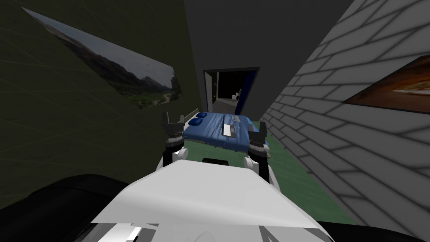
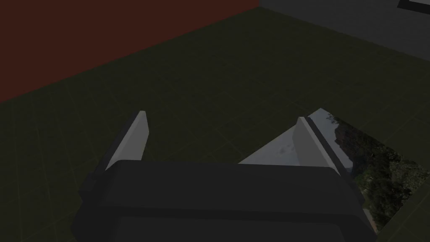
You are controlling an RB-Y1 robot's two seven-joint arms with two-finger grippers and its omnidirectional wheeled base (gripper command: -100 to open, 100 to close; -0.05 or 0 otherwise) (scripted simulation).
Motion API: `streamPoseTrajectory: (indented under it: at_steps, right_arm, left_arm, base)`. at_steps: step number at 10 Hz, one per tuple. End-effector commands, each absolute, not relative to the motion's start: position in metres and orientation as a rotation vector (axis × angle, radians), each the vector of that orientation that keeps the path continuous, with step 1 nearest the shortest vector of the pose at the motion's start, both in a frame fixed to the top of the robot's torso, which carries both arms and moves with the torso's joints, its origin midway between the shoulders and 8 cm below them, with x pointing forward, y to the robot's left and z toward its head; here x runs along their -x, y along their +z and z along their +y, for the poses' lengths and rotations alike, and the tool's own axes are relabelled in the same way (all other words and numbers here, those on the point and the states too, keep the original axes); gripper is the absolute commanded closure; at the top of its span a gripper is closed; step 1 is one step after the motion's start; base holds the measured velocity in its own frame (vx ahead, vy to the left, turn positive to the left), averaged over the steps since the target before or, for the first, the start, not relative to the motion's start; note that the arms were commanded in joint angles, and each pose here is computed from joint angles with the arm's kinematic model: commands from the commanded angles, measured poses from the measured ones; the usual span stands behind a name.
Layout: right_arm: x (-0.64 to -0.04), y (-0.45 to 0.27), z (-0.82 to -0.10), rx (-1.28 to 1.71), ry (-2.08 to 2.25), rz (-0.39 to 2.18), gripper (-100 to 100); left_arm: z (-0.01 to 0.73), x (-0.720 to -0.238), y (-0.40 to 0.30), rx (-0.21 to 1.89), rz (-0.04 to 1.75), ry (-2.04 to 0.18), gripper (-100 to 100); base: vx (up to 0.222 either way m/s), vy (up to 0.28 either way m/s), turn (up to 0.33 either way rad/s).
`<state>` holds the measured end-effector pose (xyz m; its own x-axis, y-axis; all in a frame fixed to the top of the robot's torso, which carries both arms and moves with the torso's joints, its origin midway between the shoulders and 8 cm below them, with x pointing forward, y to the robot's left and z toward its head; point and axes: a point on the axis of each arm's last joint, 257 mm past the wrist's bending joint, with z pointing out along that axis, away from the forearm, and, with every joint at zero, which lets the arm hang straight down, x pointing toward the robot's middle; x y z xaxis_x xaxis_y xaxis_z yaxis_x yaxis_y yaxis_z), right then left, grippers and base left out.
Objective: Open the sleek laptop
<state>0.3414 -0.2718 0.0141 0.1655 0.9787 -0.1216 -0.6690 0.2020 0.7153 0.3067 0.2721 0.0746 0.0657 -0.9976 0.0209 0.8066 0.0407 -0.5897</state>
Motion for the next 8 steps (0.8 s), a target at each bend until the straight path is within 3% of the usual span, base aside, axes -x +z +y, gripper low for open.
streamPoseTrajectory:
  at_steps: [1, 8]
  right_arm:
    - [-0.3414, 0.0141, -0.2718, -0.581, 1.272, 0.653, 0]
    - [-0.3413, 0.0143, -0.2717, -0.580, 1.272, 0.653, 0]
  left_arm:
    - [0.2721, -0.3067, 0.0746, 0.521, 0.458, -1.457, 0]
    - [0.2720, -0.3066, 0.0747, 0.521, 0.457, -1.457, 0]
  base:
    - [0.000, 0.000, 0.000]
    - [0.000, 0.000, 0.000]
